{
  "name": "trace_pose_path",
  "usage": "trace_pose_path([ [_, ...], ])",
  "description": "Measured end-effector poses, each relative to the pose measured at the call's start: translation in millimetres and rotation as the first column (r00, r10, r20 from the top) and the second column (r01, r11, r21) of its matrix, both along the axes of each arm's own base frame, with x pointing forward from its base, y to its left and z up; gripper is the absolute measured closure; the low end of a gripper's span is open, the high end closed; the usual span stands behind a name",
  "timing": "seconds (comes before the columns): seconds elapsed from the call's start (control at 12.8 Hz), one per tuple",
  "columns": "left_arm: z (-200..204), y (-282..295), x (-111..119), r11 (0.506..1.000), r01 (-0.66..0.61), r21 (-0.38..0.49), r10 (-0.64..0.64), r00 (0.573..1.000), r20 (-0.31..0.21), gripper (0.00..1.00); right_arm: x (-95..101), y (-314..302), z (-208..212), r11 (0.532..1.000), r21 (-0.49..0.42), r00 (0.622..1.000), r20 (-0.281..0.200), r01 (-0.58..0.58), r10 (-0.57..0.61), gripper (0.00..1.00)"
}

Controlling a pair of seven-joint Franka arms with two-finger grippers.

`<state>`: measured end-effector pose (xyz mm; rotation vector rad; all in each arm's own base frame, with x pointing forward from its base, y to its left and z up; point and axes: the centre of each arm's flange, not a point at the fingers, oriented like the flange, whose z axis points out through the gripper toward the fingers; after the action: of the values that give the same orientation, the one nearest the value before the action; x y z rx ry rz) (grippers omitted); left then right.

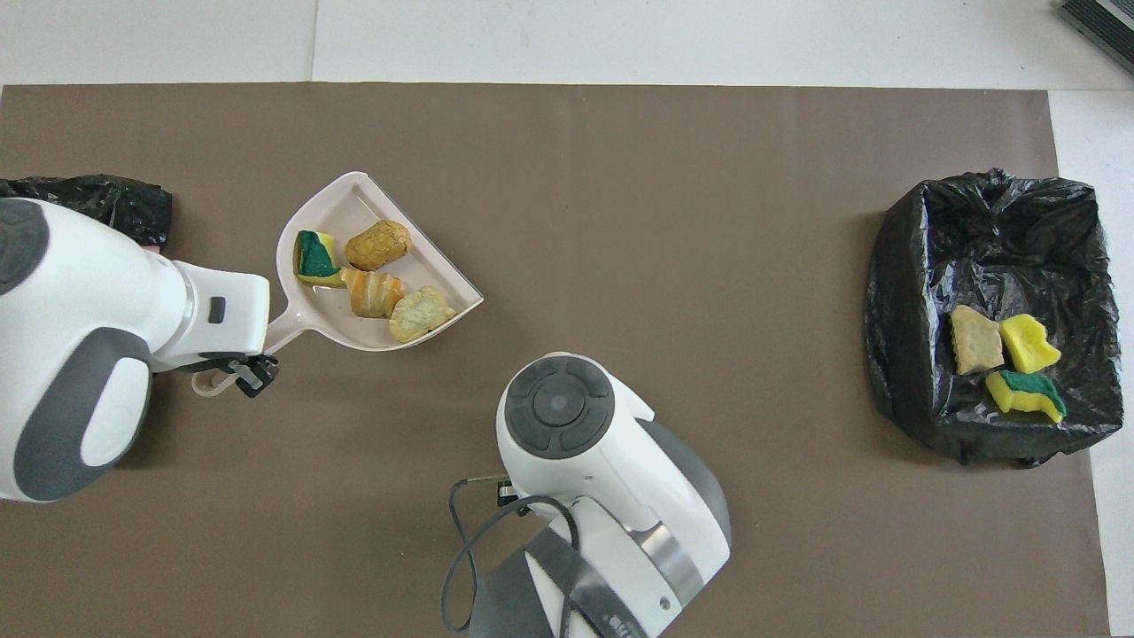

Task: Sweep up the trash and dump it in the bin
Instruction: 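Carry the loaded dustpan with the left gripper to the nearby bin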

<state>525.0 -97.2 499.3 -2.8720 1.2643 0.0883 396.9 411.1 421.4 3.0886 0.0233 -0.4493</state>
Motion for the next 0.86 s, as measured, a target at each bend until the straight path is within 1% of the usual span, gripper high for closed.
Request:
trace_pose_path([
  [0.16, 35.0, 49.4, 9.7, 0.999, -0.044, -0.004, 0.045, 0.999, 0.011, 0.69, -30.0, 32.8, -26.2, 1.000, -0.001, 1.000, 0.014, 0.000, 0.000, 0.75],
  [0.24, 46.6, 75.1, 11.2, 0.997, -0.078, -0.004, 0.078, 0.997, 0.009, 0.69, -39.3, 46.0, -41.2, 1.000, 0.007, 1.000, 0.014, -0.007, 0.007, 0.75],
  [0.31, 54.3, 102.3, 11.1, 0.994, -0.109, -0.005, 0.109, 0.994, 0.005, 0.69, -44.9, 56.6, -55.6, 1.000, 0.013, 1.000, 0.015, -0.018, 0.017, 0.75],
  [0.47, 63.8, 162.1, 7.3, 0.993, -0.115, -0.009, 0.115, 0.993, 0.007, 0.69, -50.8, 65.5, -79.1, 1.000, 0.005, 1.000, 0.002, -0.030, 0.030, 0.75],
  [0.55, 67.2, 195.3, 2.7, 0.993, -0.114, -0.013, 0.114, 0.993, 0.011, 0.69, -54.4, 66.9, -87.5, 0.999, 0.001, 0.999, -0.002, -0.035, 0.035, 0.75],
  [0.63, 70.2, 233.4, -5.6, 0.994, -0.113, -0.017, 0.113, 0.994, 0.013, 0.69, -59.3, 69.5, -93.6, 0.999, 0.007, 0.999, 0.006, -0.040, 0.040, 0.75],
  [0.78, 75.8, 296.8, -26.0, 0.995, -0.094, -0.021, 0.094, 0.995, 0.019, 0.69, -64.9, 73.5, -93.7, 0.999, 0.009, 0.999, 0.012, -0.039, 0.039, 0.75],
  [0.86, 82.1, 325.8, -37.1, 0.997, -0.075, -0.019, 0.076, 0.997, 0.030, 0.69, -64.5, 72.9, -93.7, 0.999, 0.005, 0.999, 0.011, -0.033, 0.033, 0.68],
])
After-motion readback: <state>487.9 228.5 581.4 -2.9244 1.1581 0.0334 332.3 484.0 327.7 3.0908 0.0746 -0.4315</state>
